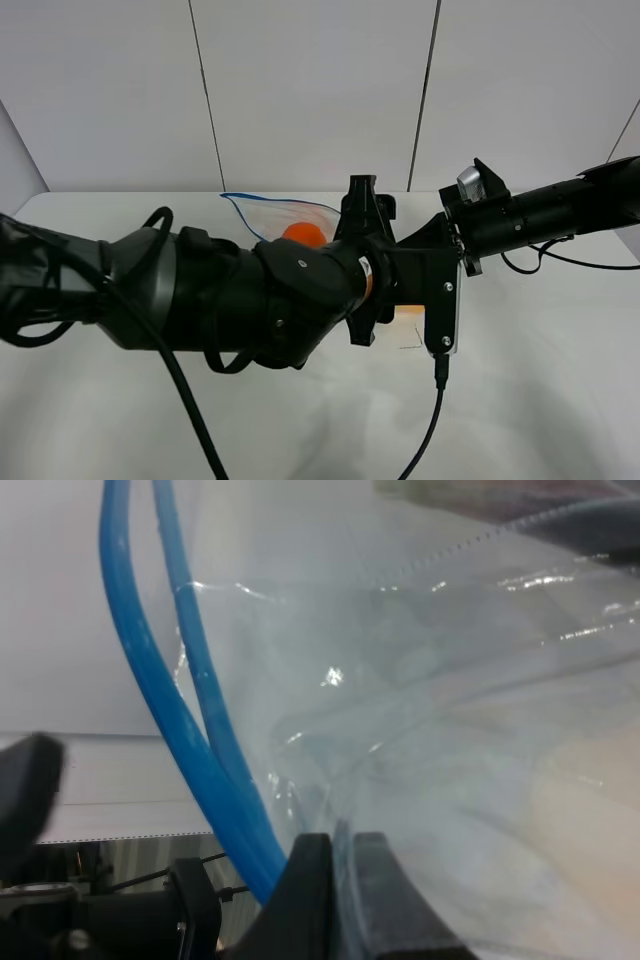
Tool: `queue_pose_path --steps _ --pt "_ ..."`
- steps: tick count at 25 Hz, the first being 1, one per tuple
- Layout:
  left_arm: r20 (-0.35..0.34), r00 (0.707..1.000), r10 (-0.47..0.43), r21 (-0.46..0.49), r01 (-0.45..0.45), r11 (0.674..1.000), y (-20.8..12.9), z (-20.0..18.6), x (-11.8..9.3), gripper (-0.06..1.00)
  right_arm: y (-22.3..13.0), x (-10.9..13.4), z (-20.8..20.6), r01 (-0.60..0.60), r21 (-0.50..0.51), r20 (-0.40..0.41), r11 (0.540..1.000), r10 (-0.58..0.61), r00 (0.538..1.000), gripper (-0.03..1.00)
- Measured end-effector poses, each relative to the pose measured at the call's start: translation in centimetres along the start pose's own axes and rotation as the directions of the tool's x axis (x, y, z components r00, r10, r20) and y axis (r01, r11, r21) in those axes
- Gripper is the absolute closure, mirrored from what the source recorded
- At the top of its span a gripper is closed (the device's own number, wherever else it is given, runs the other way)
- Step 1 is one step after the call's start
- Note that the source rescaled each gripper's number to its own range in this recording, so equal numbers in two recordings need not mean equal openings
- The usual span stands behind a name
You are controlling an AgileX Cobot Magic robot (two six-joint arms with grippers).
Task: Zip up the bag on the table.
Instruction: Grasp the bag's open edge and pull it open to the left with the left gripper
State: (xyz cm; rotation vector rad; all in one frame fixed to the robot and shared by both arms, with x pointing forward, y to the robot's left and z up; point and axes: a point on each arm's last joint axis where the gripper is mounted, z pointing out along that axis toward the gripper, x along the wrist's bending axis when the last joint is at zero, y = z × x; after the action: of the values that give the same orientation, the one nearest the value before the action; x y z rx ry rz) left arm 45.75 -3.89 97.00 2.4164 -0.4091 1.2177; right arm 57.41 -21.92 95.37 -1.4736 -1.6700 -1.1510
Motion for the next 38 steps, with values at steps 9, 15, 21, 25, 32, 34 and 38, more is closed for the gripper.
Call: queue_pose_path --steps 9,15,21,25,32,34,38 --pt "-0.027 1.0 0.006 0.018 -0.005 1.0 0.1 0.3 0.4 0.21 0.0 0.0 0.0 0.0 -0.001 0.0 1.0 0.0 1.0 0.97" --pt "-0.012 1.0 0.007 -0.002 -0.007 1.0 0.3 0.3 0.2 0.32 0.0 0.0 0.0 0.0 -0.001 0.0 1.0 0.0 1.0 0.97" --pt "0.0 1.0 0.007 -0.019 -0.007 1.0 0.4 0.3 0.1 0.33 0.0 0.0 0.0 0.0 -0.001 0.0 1.0 0.0 1.0 0.97" --pt "0.003 1.0 0.007 -0.022 -0.007 1.0 0.4 0.3 0.1 0.38 0.0 0.0 0.0 0.0 -0.001 0.0 1.0 0.0 1.0 0.97" --pt "0.022 1.0 0.012 -0.022 -0.012 1.0 0.4 0.8 -0.5 0.47 0.0 0.0 0.0 -0.001 -0.002 -0.001 1.0 0.001 1.0 0.97" --pt "0.029 0.999 0.014 -0.02 -0.014 1.0 0.4 1.0 -0.7 0.47 0.0 0.0 0.0 -0.001 -0.002 -0.001 1.0 0.001 1.0 0.97" --pt "0.029 0.999 0.013 -0.02 -0.013 1.0 0.4 1.0 -0.7 0.47 0.0 0.0 0.0 -0.001 -0.002 -0.001 1.0 0.001 1.0 0.97"
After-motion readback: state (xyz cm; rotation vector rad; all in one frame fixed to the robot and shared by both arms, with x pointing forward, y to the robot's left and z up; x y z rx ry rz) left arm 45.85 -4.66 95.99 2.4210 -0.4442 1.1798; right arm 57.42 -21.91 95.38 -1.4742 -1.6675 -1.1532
